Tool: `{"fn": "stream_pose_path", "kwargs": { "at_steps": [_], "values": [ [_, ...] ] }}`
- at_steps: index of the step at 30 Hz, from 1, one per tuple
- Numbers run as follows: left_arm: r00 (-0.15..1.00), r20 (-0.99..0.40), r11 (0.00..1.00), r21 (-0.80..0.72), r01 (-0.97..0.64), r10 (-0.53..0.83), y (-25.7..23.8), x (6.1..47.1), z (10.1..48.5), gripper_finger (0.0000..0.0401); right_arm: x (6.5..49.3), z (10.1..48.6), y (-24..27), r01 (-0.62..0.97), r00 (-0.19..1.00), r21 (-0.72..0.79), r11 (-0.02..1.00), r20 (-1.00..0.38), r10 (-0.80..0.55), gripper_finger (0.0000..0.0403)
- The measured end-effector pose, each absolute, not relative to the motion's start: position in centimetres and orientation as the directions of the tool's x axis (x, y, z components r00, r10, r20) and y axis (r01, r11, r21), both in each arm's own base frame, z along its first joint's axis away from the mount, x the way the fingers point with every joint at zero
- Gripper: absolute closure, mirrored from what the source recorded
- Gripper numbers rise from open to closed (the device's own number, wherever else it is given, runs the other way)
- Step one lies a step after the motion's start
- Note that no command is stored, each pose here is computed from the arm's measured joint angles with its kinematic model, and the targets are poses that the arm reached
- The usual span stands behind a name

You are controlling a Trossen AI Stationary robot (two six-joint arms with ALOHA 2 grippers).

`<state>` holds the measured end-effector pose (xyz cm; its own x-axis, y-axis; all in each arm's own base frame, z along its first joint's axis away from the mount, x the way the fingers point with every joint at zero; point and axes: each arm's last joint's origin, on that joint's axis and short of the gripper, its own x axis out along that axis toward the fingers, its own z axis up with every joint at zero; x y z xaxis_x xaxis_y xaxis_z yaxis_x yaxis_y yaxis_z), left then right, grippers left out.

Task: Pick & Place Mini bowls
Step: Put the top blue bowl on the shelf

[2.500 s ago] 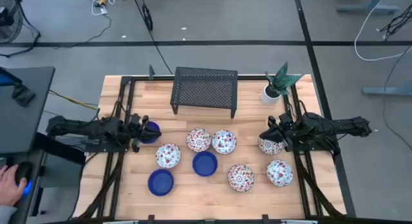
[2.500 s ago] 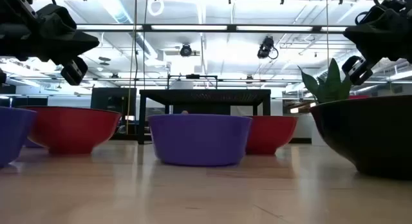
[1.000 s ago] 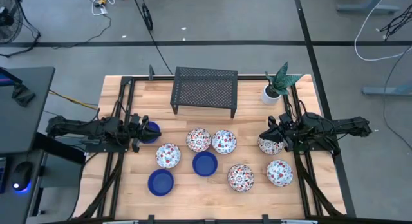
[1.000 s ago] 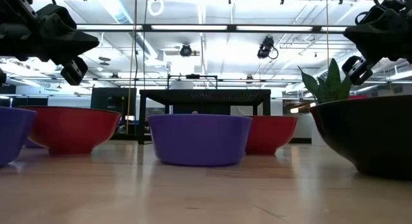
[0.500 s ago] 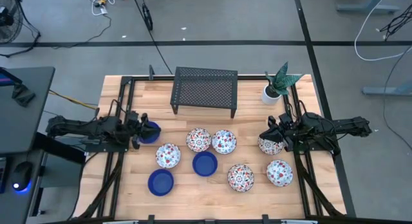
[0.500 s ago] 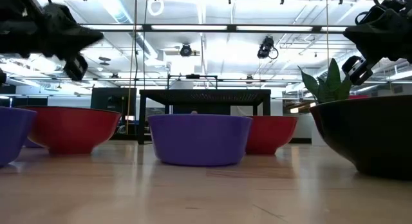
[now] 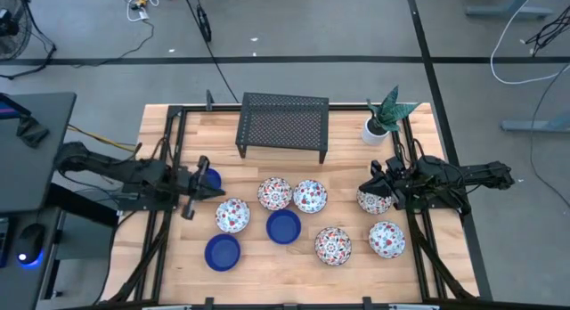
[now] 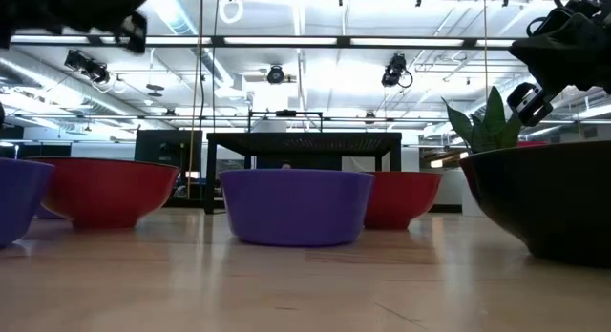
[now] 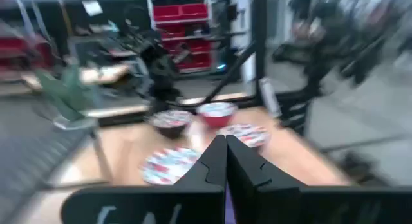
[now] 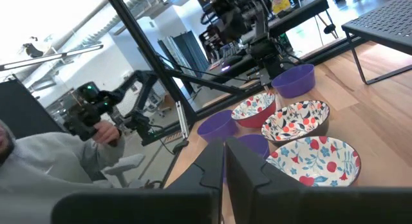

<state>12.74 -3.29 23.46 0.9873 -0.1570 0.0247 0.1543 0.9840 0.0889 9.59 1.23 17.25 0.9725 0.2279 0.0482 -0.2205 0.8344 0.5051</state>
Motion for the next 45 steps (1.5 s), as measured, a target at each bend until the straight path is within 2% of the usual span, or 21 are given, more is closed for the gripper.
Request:
{"fn": "stream_pose_path", "kwargs": {
  "at_steps": [3, 7, 12, 16, 21, 26, 30, 34, 45],
  "values": [
    [0.996, -0.06, 0.991, 0.114, 0.066, -0.06, -3.8, 14.2, 25.2, 0.0396, 9.6, 17.2, 1.2, -0.22, 0.973, 0.505, 0.835, 0.048, 0.227, 0.0382],
    [0.918, -0.389, 0.989, 0.145, -0.017, 0.073, -4.2, 15.5, 25.9, 0.0396, 9.6, 17.3, 1.2, -0.221, 0.973, 0.505, 0.834, 0.048, 0.228, 0.0382],
    [0.664, -0.738, 0.991, 0.05, -0.122, 0.119, -4.5, 15.8, 26.2, 0.0395, 9.6, 17.3, 1.2, -0.22, 0.973, 0.505, 0.834, 0.048, 0.228, 0.0382],
    [0.47, -0.881, 0.984, -0.028, -0.175, 0.058, -5.0, 15.4, 25.4, 0.0382, 9.6, 17.2, 1.2, -0.22, 0.973, 0.505, 0.835, 0.048, 0.227, 0.0382],
    [0.349, -0.935, 0.985, -0.006, -0.174, 0.056, -6.0, 14.8, 23.0, 0.0321, 9.6, 17.3, 1.2, -0.22, 0.973, 0.505, 0.834, 0.048, 0.228, 0.0382],
    [0.314, -0.944, 0.985, 0.057, -0.164, 0.107, -6.1, 14.4, 21.5, 0.0245, 9.6, 17.2, 1.2, -0.22, 0.973, 0.505, 0.834, 0.048, 0.228, 0.0382],
    [0.296, -0.947, 0.976, 0.063, -0.208, 0.124, -5.9, 14.1, 20.2, 0.0214, 9.6, 17.2, 1.2, -0.22, 0.973, 0.505, 0.835, 0.048, 0.227, 0.0382],
    [0.281, -0.948, 0.962, 0.071, -0.262, 0.146, -5.7, 13.7, 19.0, 0.0221, 9.6, 17.3, 1.2, -0.22, 0.973, 0.505, 0.834, 0.048, 0.228, 0.0382],
    [0.29, -0.942, 0.944, 0.07, -0.322, 0.169, -5.5, 13.5, 17.2, 0.0283, 9.6, 17.2, 1.2, -0.22, 0.973, 0.505, 0.834, 0.048, 0.227, 0.0382]
  ]
}}
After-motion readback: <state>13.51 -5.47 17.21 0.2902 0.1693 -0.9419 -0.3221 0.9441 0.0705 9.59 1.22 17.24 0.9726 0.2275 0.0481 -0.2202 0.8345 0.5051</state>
